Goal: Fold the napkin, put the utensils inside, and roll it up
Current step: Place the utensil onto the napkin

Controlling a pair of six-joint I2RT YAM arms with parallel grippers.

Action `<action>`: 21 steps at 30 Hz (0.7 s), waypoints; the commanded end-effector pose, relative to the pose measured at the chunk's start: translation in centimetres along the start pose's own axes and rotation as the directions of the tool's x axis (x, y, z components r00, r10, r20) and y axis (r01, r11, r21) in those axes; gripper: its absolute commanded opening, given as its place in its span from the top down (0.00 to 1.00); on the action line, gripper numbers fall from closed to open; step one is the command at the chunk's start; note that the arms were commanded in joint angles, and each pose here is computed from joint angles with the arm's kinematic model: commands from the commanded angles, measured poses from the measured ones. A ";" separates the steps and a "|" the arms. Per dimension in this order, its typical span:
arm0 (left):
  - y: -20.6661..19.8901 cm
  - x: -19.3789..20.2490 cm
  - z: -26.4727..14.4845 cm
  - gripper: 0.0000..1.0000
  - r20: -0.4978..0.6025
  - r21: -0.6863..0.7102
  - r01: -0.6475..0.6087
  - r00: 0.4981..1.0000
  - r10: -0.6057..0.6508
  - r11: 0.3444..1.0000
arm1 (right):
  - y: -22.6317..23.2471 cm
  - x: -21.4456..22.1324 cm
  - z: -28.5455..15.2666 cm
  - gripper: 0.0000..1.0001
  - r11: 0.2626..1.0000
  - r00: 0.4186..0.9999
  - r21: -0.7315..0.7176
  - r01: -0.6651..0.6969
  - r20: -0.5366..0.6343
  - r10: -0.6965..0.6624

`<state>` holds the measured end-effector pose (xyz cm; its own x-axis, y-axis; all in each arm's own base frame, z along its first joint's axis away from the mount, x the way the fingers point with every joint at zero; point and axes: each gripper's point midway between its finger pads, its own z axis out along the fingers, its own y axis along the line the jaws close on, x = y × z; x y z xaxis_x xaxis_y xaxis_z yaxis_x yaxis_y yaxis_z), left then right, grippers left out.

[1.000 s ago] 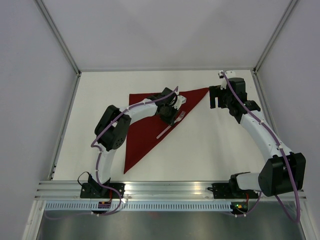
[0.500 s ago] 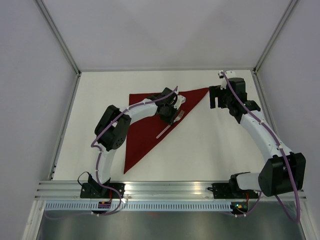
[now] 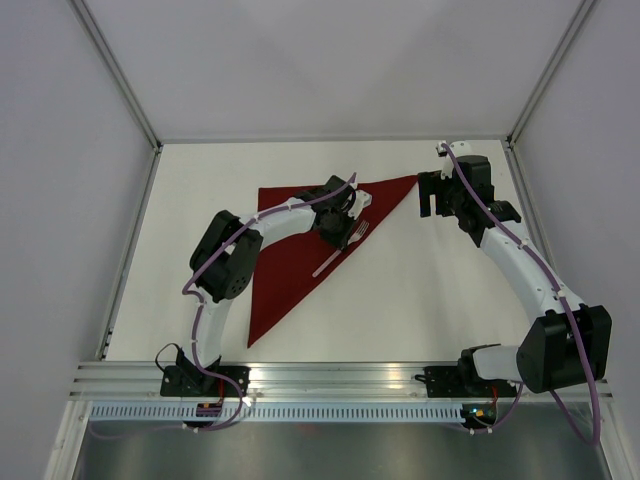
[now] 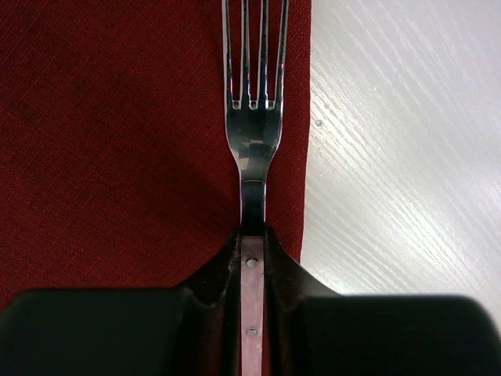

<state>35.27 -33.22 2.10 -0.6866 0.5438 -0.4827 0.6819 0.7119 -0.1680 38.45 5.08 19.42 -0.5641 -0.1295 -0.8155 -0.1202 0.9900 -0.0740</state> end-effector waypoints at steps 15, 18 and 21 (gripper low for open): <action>-0.4 -1.4 -0.4 0.75 0.021 -0.017 0.012 1.000 -0.011 1.000 | 0.1 0.3 0.0 0.08 1.000 1.000 0.002 0.007 -0.015 -0.007; -0.4 -1.6 -0.5 0.67 0.024 -0.015 0.013 1.000 -0.012 1.000 | 0.1 0.3 0.0 0.08 1.000 1.000 0.002 0.006 -0.015 -0.006; -0.5 -2.0 -0.8 0.59 0.036 -0.015 0.011 0.999 -0.010 1.000 | 0.0 0.2 -0.1 0.08 1.000 1.000 0.004 0.005 -0.010 -0.005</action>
<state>35.42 -33.46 2.43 -0.6808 0.5458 -0.4885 0.6840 0.7123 -0.1574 38.45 5.10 19.40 -0.5644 -0.1295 -0.8153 -0.1211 0.9899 -0.0734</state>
